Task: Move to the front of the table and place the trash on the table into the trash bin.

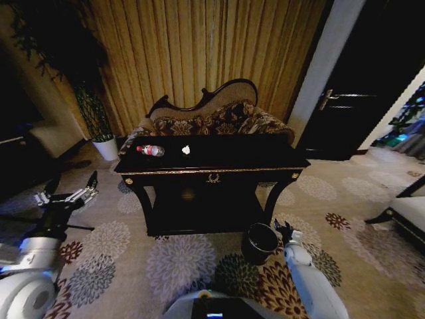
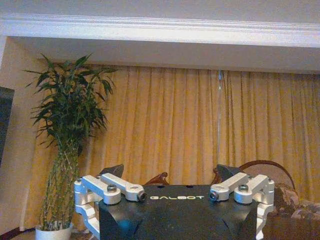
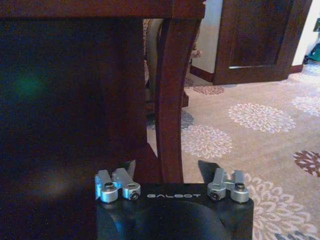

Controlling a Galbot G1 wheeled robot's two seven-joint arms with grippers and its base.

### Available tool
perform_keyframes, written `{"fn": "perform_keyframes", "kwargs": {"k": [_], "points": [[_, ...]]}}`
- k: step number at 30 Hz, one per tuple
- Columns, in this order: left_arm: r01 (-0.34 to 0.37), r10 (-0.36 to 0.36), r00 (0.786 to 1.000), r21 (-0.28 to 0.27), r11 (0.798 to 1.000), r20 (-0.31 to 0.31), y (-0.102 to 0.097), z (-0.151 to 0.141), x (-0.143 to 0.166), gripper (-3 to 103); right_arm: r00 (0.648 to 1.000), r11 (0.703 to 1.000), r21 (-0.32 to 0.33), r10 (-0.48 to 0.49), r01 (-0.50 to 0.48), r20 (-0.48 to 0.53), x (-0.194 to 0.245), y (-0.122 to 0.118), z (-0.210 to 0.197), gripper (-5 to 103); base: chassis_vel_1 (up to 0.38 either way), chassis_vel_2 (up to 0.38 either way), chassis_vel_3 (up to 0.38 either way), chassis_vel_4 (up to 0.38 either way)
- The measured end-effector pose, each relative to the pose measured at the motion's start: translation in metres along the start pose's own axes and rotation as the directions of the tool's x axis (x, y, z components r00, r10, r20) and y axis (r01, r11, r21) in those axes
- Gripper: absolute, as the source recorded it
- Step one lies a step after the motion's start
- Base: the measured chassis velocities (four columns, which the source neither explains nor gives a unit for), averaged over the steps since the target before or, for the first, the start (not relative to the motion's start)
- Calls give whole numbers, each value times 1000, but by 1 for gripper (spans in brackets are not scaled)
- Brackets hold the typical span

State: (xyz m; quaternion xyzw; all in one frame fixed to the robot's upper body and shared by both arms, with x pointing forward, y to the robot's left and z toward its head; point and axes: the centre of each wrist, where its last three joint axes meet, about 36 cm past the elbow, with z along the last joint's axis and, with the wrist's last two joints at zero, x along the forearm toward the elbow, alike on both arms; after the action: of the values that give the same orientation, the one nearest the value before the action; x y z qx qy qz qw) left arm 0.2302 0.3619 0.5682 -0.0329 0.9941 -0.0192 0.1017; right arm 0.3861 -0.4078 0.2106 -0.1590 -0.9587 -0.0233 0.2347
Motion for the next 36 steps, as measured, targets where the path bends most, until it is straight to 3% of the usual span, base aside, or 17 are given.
{"fn": "perform_keyframes", "kwargs": {"k": [6, 24, 36], "points": [[2, -2, 1000, 0, 1000, -2, 0, 0, 1, 100, 1000, 1000, -1, -3, 3, 1, -1, 1, -2, 97, 0, 0, 0, 0], [5, -5, 1000, -4, 1000, -5, 2, 1, 0, 100, 1000, 1000, -20, -9, 9, -9, -1, 4, -7, 100, 0, 0, 0, 0], [4, -4, 1000, -3, 1000, -4, 3, 1, -1, 100, 993, 996, -22, -78, 81, 91, 22, 17, -37, 100, 0, 0, 0, 0]]}}
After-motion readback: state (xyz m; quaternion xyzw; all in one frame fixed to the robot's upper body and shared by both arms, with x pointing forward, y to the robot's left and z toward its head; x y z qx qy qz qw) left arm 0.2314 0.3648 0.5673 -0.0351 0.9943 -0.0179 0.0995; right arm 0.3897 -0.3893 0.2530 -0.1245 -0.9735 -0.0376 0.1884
